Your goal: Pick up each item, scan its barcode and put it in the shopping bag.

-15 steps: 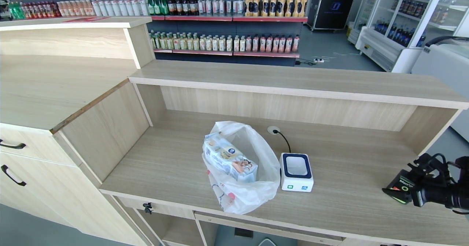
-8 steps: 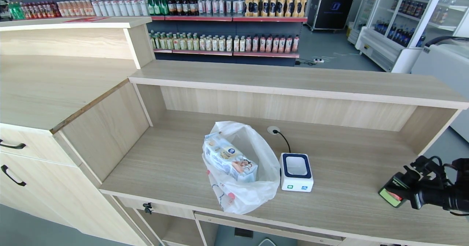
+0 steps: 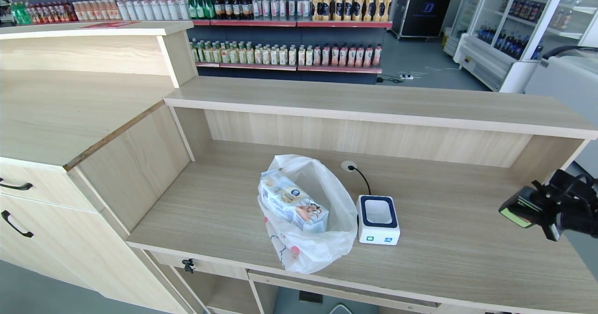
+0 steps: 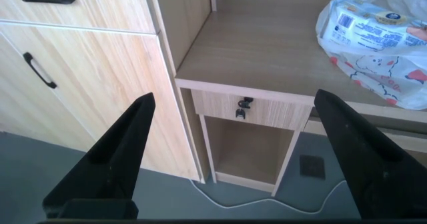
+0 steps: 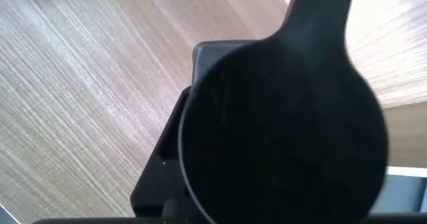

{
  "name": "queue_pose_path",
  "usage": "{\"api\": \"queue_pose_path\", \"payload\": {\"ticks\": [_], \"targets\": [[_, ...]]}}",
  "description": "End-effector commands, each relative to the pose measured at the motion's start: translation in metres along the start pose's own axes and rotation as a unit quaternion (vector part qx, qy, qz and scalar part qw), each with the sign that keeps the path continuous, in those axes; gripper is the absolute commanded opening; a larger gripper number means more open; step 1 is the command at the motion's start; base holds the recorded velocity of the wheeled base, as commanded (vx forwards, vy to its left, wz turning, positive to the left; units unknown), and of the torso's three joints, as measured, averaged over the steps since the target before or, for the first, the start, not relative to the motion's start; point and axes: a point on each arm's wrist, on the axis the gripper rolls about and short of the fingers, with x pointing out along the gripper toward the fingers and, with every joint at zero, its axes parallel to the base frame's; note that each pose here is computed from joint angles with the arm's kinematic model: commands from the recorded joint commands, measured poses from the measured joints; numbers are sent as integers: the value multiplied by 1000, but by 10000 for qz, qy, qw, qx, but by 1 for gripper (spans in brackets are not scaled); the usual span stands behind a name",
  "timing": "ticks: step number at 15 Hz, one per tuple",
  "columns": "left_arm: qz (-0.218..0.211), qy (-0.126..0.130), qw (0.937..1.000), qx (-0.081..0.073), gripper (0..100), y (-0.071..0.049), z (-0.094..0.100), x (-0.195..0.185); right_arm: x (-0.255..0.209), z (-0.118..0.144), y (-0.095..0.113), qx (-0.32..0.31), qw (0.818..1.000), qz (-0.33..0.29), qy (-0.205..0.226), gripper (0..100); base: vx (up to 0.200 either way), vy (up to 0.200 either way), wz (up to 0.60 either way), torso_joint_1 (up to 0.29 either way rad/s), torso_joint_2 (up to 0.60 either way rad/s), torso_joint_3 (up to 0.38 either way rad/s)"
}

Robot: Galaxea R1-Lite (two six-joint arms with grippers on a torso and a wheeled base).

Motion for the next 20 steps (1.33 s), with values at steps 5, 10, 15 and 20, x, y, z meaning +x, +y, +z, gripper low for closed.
{"api": "queue_pose_path", "payload": {"ticks": [5,10,15,20], "targets": [[-1,0,10000,-1,100,0,0,0,-114,189,73,-3076,9232,-750,-2176,0,0,0,0,0,0,0],[7,0,10000,-1,100,0,0,0,-130,201,120,-5751,7623,-1205,-2714,0,0,0,0,0,0,0],[-1,0,10000,-1,100,0,0,0,-156,218,155,-6966,5933,-1930,-3541,0,0,0,0,0,0,0],[-1,0,10000,-1,100,0,0,0,-179,227,165,-7198,5405,-2727,-3396,0,0,0,0,0,0,0]]}}
